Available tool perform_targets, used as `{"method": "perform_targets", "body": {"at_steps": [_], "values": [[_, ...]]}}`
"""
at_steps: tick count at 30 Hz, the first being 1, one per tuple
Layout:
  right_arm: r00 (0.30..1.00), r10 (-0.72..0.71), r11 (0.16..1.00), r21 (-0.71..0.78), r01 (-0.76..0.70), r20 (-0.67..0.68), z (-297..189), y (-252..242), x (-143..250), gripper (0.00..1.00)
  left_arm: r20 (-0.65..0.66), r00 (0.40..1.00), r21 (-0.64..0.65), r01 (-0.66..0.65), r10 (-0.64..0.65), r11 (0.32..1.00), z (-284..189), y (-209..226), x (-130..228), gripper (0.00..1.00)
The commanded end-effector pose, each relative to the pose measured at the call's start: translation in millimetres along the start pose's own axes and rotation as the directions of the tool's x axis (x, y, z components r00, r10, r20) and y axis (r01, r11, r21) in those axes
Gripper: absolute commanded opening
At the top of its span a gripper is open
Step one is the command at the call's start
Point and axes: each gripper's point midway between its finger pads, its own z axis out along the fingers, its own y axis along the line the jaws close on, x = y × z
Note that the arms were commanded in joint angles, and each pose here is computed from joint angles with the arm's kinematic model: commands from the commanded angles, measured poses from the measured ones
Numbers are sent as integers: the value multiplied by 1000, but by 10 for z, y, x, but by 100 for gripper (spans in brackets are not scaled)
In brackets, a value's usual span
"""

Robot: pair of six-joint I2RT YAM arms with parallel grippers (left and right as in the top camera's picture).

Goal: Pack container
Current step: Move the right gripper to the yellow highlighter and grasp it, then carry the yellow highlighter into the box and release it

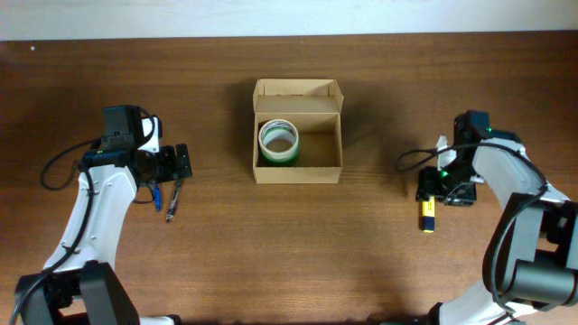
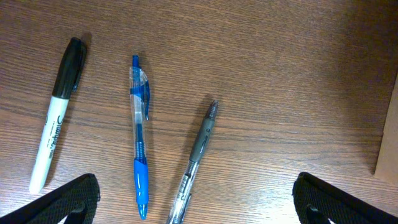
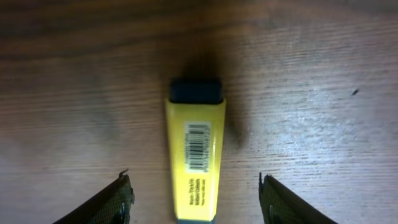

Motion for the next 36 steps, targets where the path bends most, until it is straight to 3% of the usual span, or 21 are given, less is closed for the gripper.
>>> {"method": "perform_targets", "body": {"at_steps": [1, 17, 20, 21, 23, 27, 31, 36], "values": [[1000, 20, 999, 30, -20, -14, 83, -38, 65, 65, 8, 1000, 10, -10, 10, 1000, -9, -12, -48, 99], [997, 40, 998, 59, -36, -62, 247, -91, 150, 50, 7, 1000, 10, -10, 10, 1000, -8, -11, -47, 99], [997, 41, 997, 73, -36, -62, 255, -117, 146, 36, 7, 1000, 10, -10, 10, 1000, -8, -11, -47, 99], [997, 59, 996, 74, -55, -57, 255, -117, 136, 23, 7, 1000, 10, -10, 10, 1000, -9, -11, -47, 99], [995, 85, 994, 72, -82, -50, 256, -110, 124, 9, 7, 1000, 10, -10, 10, 1000, -8, -11, -46, 99], [996, 86, 996, 10, -86, -29, 209, -6, 38, 4, 7, 1000, 10, -10, 10, 1000, -9, -11, -47, 99], [998, 45, 984, -172, -38, 38, -190, 370, -219, 4, 7, 1000, 10, -10, 10, 1000, -8, -11, -46, 99], [979, -61, 973, -206, 102, 195, -1133, 832, -527, 4, 7, 1000, 10, -10, 10, 1000, -8, -11, -46, 99]]}}
